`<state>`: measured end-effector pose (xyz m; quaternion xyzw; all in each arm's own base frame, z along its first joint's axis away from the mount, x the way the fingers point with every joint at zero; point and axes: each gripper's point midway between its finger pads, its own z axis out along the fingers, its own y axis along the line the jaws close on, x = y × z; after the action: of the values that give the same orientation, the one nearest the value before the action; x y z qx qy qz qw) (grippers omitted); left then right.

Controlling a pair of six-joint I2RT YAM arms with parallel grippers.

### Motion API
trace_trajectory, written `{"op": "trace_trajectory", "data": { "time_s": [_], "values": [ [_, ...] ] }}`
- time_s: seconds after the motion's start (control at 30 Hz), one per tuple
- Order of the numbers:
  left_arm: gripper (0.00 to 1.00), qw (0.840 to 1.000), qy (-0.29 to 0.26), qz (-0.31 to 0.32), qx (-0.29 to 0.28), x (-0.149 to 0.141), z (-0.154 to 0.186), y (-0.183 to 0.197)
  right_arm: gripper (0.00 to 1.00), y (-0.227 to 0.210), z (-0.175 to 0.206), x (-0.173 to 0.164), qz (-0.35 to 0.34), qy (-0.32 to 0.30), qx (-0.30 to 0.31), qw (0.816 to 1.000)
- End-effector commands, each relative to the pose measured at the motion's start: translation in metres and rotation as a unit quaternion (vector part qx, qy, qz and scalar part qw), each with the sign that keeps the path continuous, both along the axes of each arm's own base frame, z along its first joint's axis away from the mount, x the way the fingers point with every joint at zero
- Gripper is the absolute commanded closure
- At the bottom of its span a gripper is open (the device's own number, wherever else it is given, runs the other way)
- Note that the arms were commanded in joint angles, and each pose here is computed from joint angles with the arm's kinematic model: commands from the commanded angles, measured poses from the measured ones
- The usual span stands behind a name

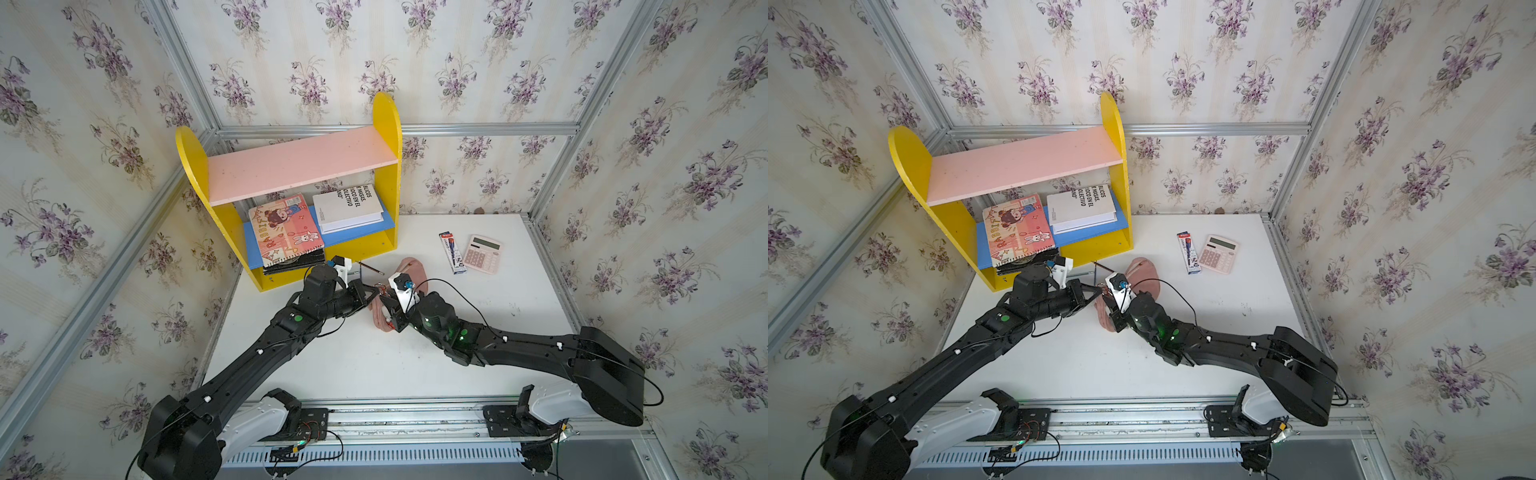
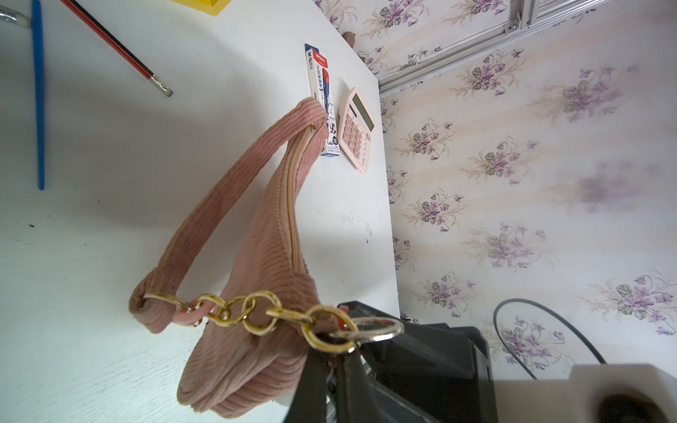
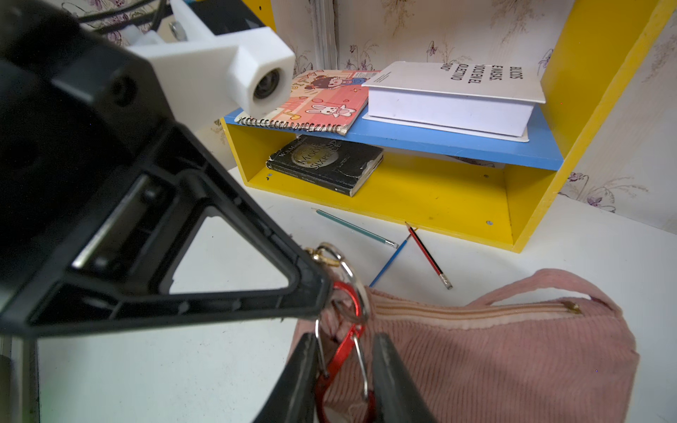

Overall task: Remove the decoration from the bag
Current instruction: Remove the decoration item from the bag.

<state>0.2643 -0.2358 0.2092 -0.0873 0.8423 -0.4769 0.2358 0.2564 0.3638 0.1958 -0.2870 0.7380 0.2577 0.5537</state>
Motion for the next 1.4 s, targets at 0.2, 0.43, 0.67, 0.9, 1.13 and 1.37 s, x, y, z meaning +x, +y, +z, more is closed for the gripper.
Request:
{"op": "trace_trajectory", "data": {
  "time_s": [0.2,0.43,0.67,0.9,1.13,1.37],
  "values": [
    [0.98,0.999,0.001,-0.042,-0.011,-0.009,0.007,-0.01,0.84,-0.003,0.008,0.003,-0.008,-0.013,0.011,1.0],
    [0.95,0.998,-0.008,-0.059,-0.002,-0.01,0.013,-0.012,0.85,-0.004,0.006,-0.004,0.01,-0.013,0.004,1.0],
    [0.85,0.998,-0.022,-0.056,0.005,-0.009,0.019,-0.008,0.85,-0.006,0.007,-0.005,0.011,-0.014,0.002,1.0],
    [0.77,0.998,-0.037,-0.056,0.017,-0.013,0.025,0.001,0.86,-0.005,0.008,-0.004,0.009,-0.013,0.003,1.0],
    [0.76,0.995,-0.067,-0.06,0.048,-0.01,0.026,0.01,0.86,-0.006,0.009,-0.005,0.011,-0.009,0.001,1.0],
    [0.64,0.979,-0.16,-0.097,0.085,-0.014,0.03,0.013,0.87,-0.006,0.009,-0.007,0.013,-0.002,0.003,1.0]
  ]
}}
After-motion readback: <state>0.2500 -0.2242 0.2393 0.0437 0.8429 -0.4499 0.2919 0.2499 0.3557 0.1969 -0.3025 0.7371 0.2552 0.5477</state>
